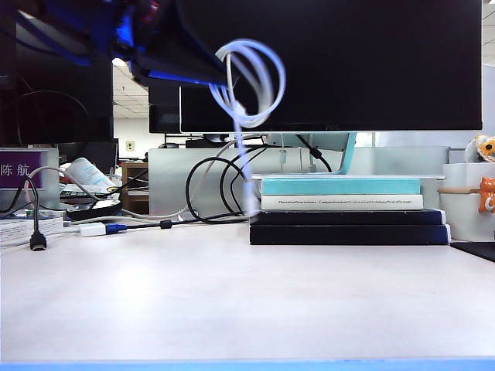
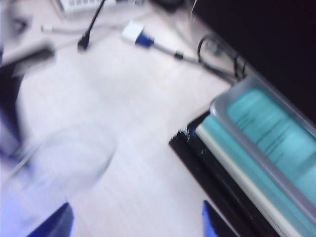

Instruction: Unfold the white charging cable into a straight cable.

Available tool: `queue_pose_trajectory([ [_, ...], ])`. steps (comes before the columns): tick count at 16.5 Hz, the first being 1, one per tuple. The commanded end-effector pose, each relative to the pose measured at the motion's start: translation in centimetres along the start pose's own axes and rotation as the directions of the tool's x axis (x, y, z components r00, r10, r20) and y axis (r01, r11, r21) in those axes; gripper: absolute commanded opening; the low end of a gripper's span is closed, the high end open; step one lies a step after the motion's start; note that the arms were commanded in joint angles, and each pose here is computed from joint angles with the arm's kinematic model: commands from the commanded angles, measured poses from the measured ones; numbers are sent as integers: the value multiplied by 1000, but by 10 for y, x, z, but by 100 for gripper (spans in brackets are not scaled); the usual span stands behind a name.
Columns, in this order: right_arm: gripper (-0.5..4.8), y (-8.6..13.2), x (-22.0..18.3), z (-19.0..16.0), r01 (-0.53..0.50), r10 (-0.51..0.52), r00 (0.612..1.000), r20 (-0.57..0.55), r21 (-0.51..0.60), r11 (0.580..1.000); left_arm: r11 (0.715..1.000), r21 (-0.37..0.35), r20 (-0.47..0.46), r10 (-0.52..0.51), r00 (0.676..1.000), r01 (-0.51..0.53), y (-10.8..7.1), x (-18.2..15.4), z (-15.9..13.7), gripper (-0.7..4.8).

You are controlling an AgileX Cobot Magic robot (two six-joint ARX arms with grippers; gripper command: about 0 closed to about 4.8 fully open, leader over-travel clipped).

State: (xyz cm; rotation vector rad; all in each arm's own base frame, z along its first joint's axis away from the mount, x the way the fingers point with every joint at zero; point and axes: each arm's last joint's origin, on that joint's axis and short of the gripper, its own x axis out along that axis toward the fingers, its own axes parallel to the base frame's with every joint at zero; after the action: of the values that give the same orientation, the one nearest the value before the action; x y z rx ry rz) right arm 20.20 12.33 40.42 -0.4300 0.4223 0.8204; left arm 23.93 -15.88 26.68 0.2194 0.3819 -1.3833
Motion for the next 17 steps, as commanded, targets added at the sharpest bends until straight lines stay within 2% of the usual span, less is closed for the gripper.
queue_pose_trajectory([
  [1, 325, 2, -3, -1, -18, 17, 1000, -12, -34, 999, 945, 145, 121, -310, 943, 292, -11, -3, 4, -5],
  [3, 324, 5, -4, -7, -74, 71, 995, -64, -57, 996, 903, 175, 158, -419, 894, 392, -14, -4, 4, -5],
  [5, 323, 10, -5, -11, -184, 180, 980, -81, -42, 982, 883, 188, 174, -460, 871, 429, -16, -5, 4, -5],
  [6, 303, 11, -5, -11, -208, 204, 976, -78, -47, 977, 884, 185, 173, -460, 871, 430, -16, -5, 4, -5],
  [7, 257, 12, -5, -11, -246, 243, 968, -61, -47, 968, 879, 186, 174, -468, 866, 438, -16, -5, 3, -5],
  [10, 240, 18, -7, -8, -458, 459, 888, 43, -18, 889, 838, 195, 206, -542, 815, 509, -19, -6, 3, -5],
  [11, 218, 19, -7, -8, -497, 496, 866, 61, -15, 868, 831, 197, 207, -554, 807, 520, -21, -5, 3, -5],
  [12, 218, 19, -7, -7, -505, 505, 860, 66, -14, 863, 826, 199, 205, -561, 802, 527, -22, -4, 4, -5],
  [13, 219, 20, -7, -8, -525, 523, 849, 72, -1, 851, 803, 226, 189, -592, 784, 552, -32, 5, 8, -5],
  [15, 218, 21, -7, -8, -539, 537, 841, 70, 17, 842, 801, 233, 184, -593, 783, 552, -34, 9, 12, -5],
  [16, 210, 23, -9, -13, -569, 568, 822, 36, 47, 821, 825, 226, 184, -558, 809, 517, -32, 10, 16, -5],
  [17, 198, 24, -9, -14, -570, 570, 821, 26, 46, 820, 824, 219, 185, -561, 807, 522, -32, 10, 16, -5],
])
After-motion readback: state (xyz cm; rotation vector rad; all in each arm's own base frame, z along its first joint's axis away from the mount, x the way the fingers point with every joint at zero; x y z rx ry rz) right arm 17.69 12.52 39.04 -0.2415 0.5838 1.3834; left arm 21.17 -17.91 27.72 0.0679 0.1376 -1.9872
